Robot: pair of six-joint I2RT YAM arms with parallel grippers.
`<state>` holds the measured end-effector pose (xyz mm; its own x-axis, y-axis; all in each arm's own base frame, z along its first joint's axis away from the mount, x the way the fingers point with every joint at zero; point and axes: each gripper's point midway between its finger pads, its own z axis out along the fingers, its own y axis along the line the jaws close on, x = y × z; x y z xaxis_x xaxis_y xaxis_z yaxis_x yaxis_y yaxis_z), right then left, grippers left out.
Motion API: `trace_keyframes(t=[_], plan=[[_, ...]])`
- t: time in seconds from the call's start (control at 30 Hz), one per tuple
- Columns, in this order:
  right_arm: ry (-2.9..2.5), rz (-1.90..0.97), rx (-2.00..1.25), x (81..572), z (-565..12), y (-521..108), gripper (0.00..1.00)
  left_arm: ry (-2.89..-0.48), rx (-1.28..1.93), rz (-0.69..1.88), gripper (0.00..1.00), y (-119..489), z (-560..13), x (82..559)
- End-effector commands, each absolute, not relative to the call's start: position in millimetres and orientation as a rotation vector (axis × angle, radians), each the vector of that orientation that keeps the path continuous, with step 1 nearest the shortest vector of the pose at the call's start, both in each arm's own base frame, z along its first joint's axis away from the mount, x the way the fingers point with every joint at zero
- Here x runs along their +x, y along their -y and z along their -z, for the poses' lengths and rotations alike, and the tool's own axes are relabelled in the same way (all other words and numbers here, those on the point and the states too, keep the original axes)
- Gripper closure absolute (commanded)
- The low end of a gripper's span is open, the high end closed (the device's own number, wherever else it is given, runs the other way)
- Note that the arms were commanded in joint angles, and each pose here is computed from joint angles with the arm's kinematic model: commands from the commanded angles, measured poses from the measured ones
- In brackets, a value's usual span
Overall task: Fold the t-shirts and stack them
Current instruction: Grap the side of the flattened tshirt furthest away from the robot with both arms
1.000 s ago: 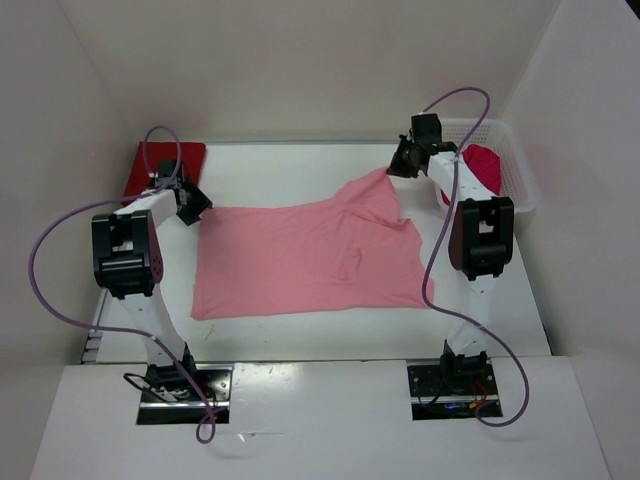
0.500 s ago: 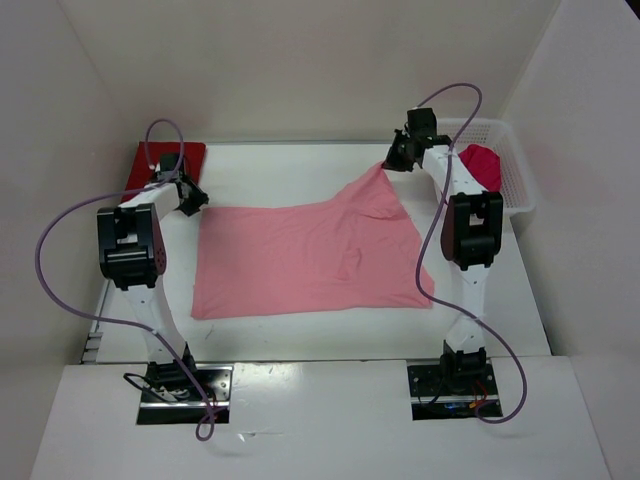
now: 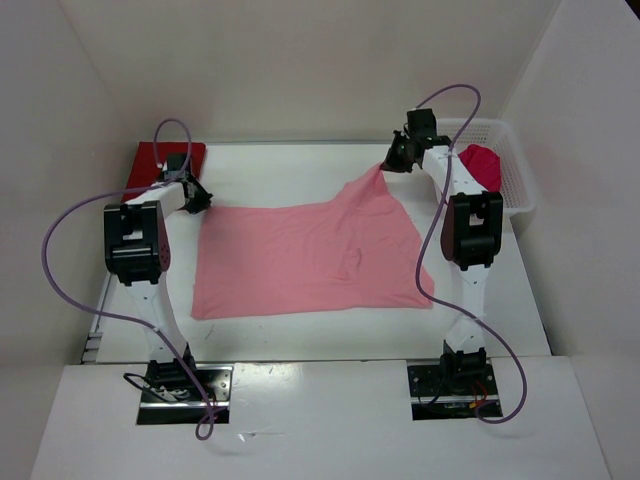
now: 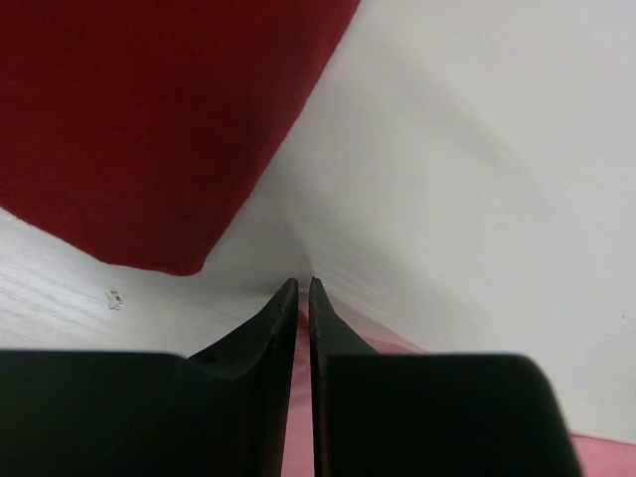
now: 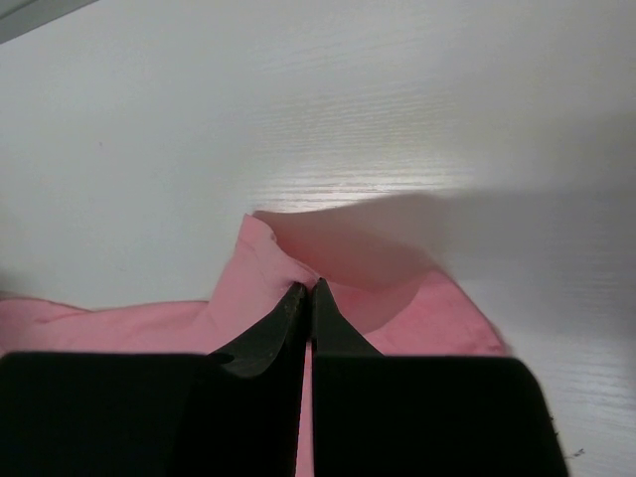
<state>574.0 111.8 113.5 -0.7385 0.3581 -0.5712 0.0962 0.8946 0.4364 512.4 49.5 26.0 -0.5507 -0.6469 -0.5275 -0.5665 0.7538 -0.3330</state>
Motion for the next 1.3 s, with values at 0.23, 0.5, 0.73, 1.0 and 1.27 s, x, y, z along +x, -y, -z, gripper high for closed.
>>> trace_keyframes(t=[0.23,0.5,0.73,1.0,1.27], plan=[[-2.335,-0.506,0.302,576.2,-131.8,-108.5,0.97,-2.240,-0.895,0.140,1.00,-52.1,-48.2,510.7],[-2.311,-0.531,0.285,568.5,-152.2,-110.9,0.97,-2.135,-0.849,0.192,1.00,-48.8,-108.8,509.9],[-2.309,-0.535,0.296,547.7,-157.6,-109.0,0.97,-2.102,-0.798,0.187,1.00,-47.9,-130.1,494.3],[-2.321,-0.570,0.282,546.1,-153.8,-114.2,0.97,-2.275,-0.832,0.011,0.42,-65.4,-63.7,492.0],[-2.356,-0.578,0.287,538.8,-138.4,-115.2,0.97,-2.309,-0.859,0.060,0.41,-58.8,-39.1,502.5]])
